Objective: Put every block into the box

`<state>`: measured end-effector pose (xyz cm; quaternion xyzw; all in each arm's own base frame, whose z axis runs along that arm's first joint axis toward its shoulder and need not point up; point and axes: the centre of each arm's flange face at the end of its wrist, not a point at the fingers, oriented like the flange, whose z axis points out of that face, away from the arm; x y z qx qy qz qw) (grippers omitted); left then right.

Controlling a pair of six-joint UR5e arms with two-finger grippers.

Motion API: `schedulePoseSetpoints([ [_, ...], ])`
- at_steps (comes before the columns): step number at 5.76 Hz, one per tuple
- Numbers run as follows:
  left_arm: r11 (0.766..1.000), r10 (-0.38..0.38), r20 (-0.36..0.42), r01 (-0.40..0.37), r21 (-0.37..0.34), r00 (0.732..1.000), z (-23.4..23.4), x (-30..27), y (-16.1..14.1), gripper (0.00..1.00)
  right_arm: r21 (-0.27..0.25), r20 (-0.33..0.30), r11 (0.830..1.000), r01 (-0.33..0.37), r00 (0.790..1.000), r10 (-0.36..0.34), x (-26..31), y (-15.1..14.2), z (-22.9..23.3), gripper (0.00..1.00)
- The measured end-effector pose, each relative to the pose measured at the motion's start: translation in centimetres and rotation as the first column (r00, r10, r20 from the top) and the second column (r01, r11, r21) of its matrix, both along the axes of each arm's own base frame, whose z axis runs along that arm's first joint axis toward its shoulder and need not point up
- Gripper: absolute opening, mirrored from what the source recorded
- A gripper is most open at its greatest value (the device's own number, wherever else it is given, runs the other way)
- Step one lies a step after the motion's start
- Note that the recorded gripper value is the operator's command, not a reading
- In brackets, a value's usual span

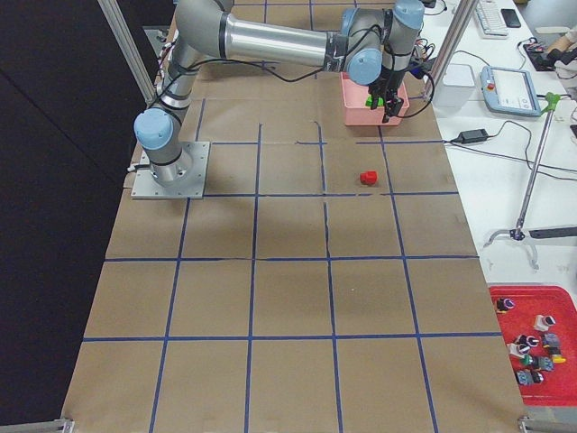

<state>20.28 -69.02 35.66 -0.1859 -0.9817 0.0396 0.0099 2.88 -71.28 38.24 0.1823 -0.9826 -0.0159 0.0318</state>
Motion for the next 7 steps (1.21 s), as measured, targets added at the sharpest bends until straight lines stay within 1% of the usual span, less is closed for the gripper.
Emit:
schedulePoseSetpoints([
  [1,0.998,0.062,-0.012,-0.062,0.020,0.998,5.2,-0.5,0.3,0.34,0.036,0.012,0.999,0.033,0.999,-0.034,-2.3,0.1,-3.3,0.76],
  [2,0.988,0.153,-0.023,-0.152,0.035,0.988,7.7,-2.2,-0.3,0.34,0.024,0.012,0.999,0.049,0.999,-0.049,-3.4,0.1,-6.1,0.77],
  [3,0.967,0.253,-0.032,-0.252,0.042,0.967,8.7,-7.0,-1.5,0.34,-0.016,0.010,0.998,0.057,0.998,-0.057,-3.7,0.5,-8.2,0.77],
  [4,0.934,0.357,-0.041,-0.355,0.052,0.933,9.0,-14.1,-2.5,0.34,-0.055,0.016,0.996,0.071,0.997,-0.070,-4.2,0.8,-9.9,0.77],
  [5,0.896,0.443,-0.051,-0.439,0.065,0.895,8.9,-22.0,-3.0,0.34,-0.090,0.035,0.992,0.093,0.995,-0.090,-5.2,0.7,-11.3,0.76],
  [6,0.862,0.506,-0.063,-0.502,0.068,0.860,7.9,-31.1,-3.1,0.34,-0.086,0.067,0.989,0.120,0.991,-0.115,-6.0,1.0,-13.5,0.73],
  [7,0.841,0.540,-0.080,-0.537,0.060,0.838,5.2,-39.6,-3.4,0.34,-0.066,0.089,0.986,0.156,0.985,-0.150,-6.4,1.4,-15.4,0.72],
])
